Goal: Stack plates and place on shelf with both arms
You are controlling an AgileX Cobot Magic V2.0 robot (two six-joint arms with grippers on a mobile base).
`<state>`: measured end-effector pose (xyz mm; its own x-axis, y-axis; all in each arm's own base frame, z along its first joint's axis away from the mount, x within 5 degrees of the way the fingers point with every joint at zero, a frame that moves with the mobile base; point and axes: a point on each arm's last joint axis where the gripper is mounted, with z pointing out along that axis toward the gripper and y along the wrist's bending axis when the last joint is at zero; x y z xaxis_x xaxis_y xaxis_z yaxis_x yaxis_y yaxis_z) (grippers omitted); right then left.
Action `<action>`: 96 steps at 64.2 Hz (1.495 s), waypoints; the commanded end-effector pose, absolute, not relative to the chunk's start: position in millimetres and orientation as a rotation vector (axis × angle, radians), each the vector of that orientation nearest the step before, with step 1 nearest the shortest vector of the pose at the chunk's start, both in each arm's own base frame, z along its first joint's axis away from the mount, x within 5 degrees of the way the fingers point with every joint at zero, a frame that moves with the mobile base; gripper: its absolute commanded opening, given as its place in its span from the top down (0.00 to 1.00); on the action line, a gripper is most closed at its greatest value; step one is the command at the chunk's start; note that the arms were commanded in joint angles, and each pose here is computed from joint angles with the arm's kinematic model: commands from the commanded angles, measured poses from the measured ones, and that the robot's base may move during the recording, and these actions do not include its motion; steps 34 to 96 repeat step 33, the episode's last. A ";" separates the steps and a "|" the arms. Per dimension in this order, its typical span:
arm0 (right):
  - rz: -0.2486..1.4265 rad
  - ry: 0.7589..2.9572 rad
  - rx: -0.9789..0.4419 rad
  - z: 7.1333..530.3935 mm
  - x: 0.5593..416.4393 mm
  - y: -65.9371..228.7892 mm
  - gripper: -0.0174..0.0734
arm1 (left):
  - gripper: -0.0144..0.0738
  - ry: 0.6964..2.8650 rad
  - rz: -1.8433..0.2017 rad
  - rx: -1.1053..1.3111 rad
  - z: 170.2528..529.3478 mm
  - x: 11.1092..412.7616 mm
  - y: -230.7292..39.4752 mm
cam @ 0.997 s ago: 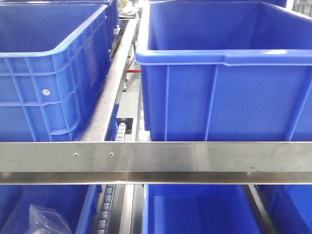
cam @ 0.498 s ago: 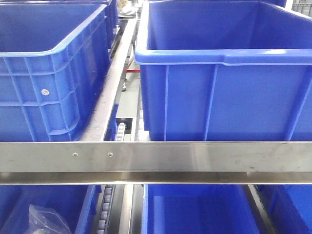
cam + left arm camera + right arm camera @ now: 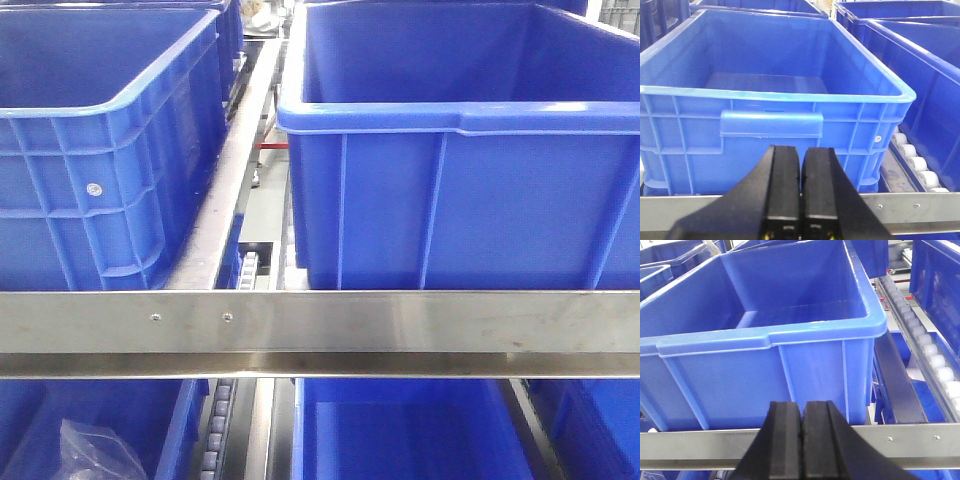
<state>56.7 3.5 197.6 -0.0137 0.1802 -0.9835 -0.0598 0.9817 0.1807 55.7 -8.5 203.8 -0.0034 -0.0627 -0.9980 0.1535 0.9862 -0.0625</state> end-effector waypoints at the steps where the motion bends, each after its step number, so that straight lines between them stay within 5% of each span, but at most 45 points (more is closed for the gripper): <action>1: 0.186 1.472 0.085 205.9 54.9 3.1 0.78 | 0.74 1.453 -0.185 0.071 212.5 53.4 -8.8; 96: 0.186 1.472 0.085 205.9 54.9 3.1 0.78 | 0.74 1.453 -0.185 0.071 212.5 53.4 -8.8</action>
